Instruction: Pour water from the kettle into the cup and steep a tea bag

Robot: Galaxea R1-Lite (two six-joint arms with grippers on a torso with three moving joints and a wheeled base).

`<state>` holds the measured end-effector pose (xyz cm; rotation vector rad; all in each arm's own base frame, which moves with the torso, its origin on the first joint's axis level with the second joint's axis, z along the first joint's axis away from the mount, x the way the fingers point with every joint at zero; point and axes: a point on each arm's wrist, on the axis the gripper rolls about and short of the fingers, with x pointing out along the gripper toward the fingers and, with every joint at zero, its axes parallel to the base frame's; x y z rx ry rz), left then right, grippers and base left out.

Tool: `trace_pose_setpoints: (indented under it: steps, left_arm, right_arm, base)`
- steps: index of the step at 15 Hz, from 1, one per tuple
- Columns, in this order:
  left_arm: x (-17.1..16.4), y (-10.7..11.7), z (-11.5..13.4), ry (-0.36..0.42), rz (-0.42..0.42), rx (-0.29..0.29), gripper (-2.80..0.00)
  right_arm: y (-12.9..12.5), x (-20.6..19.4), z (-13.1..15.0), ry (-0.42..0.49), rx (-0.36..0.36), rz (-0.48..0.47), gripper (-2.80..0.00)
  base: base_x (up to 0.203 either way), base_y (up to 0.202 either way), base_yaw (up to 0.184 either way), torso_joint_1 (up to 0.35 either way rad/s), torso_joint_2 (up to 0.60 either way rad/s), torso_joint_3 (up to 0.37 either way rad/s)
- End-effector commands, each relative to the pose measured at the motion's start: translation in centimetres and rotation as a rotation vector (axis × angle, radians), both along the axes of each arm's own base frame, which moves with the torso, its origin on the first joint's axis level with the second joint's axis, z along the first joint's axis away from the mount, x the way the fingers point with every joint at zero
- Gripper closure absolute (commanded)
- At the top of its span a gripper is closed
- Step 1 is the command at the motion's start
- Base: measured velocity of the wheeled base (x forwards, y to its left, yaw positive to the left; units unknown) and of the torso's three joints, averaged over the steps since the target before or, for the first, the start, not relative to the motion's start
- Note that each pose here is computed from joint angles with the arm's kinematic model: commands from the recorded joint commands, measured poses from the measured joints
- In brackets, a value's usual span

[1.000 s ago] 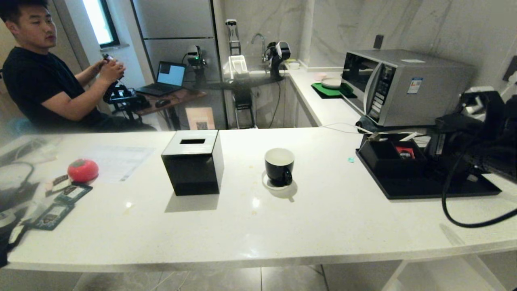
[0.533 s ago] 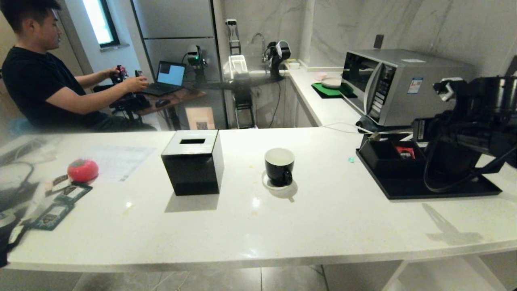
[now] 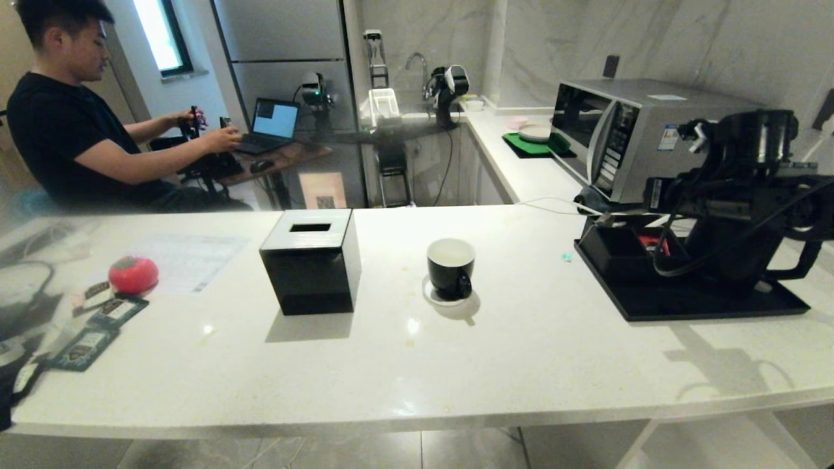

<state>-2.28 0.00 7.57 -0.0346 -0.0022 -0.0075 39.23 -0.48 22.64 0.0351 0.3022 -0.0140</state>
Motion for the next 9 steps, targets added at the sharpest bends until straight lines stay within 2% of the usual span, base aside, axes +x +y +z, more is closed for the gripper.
trace_pose_setpoints:
  steps: [1,9]
  left_arm:
    - [0.0,0.0,0.0,-0.001,0.000,-0.001,0.00]
    - [0.0,0.0,0.0,-0.001,0.001,-0.001,0.00]
  right_arm:
    - [0.0,1.4,-0.8,0.010,0.000,0.000,0.00]
    - [0.0,2.4,-2.2,0.034,0.000,0.000,0.00]
  base:
    - [0.000,0.000,0.000,0.000,0.00,0.000]
    - [0.000,0.000,0.000,0.000,0.00,0.000]
